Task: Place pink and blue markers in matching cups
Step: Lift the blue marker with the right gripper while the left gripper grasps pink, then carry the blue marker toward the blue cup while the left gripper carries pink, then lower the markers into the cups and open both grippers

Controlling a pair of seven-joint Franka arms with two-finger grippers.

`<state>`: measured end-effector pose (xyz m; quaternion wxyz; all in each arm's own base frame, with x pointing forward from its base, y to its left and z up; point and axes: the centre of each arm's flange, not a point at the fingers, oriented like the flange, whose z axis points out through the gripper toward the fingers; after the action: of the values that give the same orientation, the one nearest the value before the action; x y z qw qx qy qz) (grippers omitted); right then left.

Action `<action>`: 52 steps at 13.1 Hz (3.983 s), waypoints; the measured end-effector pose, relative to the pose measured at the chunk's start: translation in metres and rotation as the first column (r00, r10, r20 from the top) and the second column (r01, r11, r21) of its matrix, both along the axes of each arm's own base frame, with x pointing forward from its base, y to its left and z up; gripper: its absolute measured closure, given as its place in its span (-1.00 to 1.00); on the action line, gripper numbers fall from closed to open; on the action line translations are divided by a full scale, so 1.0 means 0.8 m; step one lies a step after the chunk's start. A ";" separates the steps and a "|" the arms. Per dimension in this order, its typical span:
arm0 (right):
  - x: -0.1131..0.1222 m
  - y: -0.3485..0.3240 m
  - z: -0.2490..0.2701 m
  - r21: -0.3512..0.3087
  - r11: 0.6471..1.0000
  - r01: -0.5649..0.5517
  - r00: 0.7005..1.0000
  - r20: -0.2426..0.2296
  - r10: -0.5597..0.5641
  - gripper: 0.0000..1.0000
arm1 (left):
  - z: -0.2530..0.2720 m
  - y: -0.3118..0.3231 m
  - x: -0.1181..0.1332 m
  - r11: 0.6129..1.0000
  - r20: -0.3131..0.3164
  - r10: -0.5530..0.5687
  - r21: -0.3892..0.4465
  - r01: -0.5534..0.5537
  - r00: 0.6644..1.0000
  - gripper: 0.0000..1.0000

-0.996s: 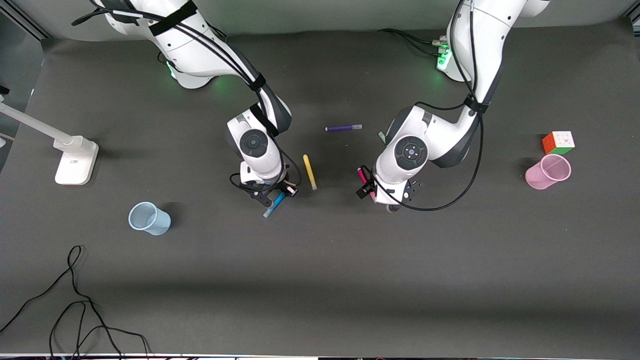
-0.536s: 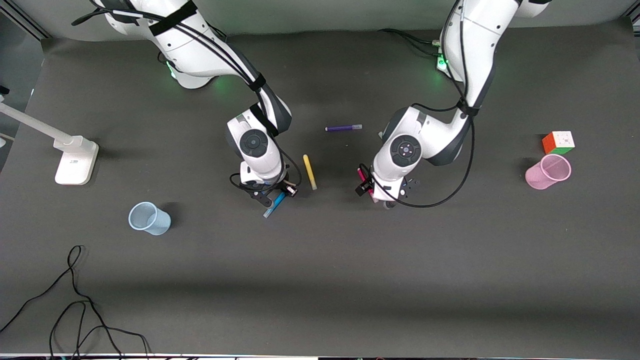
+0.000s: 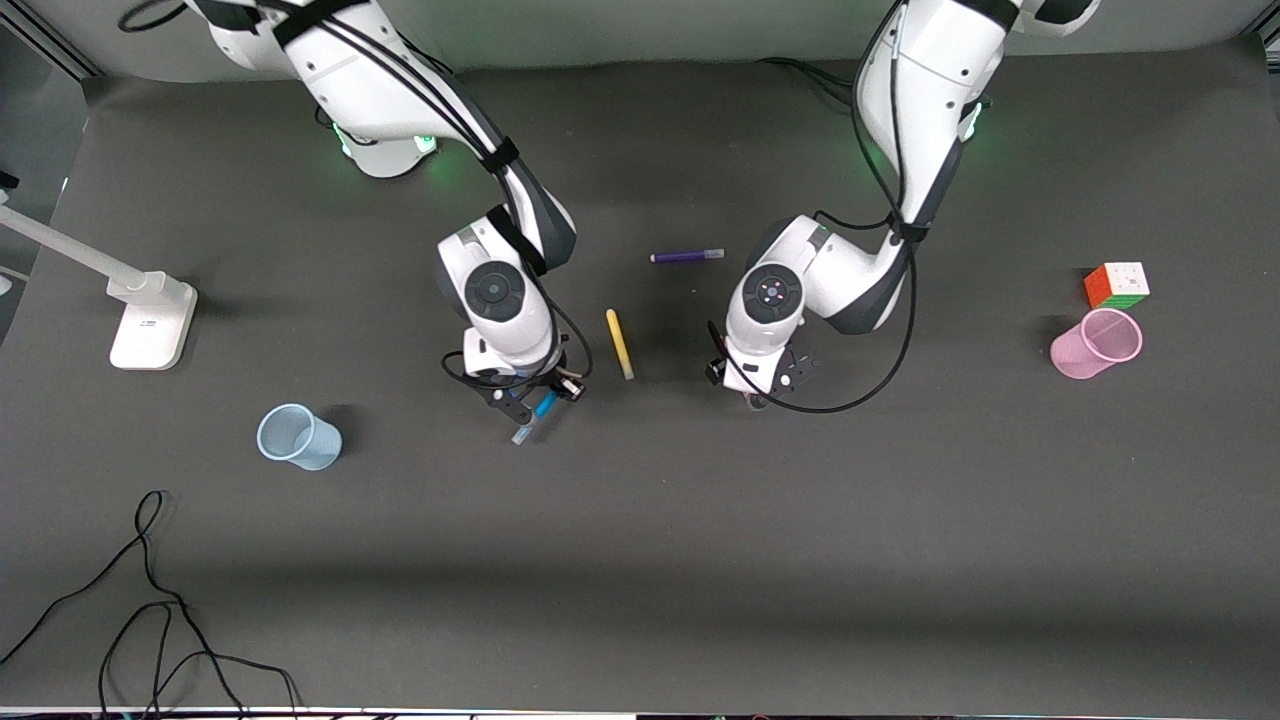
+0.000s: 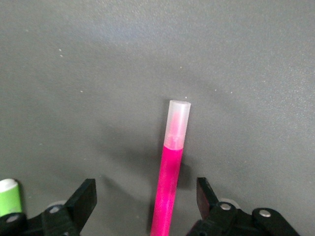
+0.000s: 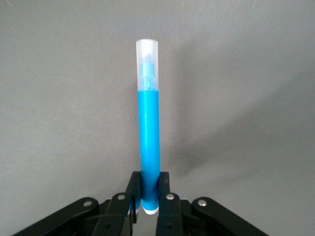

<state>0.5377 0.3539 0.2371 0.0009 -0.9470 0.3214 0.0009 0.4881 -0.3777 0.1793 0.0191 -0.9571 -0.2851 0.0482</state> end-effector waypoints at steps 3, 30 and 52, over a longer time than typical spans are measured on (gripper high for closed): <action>0.020 -0.018 0.077 -0.022 0.999 -0.032 0.999 -0.035 0.031 0.64 | -0.008 -0.004 -0.005 1.000 0.001 -0.003 0.009 0.003 1.000 -0.77; 0.034 -0.532 0.340 0.195 0.688 -0.699 0.660 -0.195 0.725 0.64 | 0.347 0.196 0.077 0.749 0.012 -0.662 0.040 0.661 0.749 0.65; 0.099 -0.566 0.087 0.531 0.751 -0.392 0.659 -0.407 0.632 0.64 | 0.213 0.748 0.025 -0.130 0.547 -0.796 0.264 0.956 -0.259 0.65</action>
<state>0.6171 -0.0986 0.3070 0.0979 -0.9331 0.0124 0.3458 0.5078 0.2210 0.3494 -0.1678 -0.7945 0.5393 -0.2232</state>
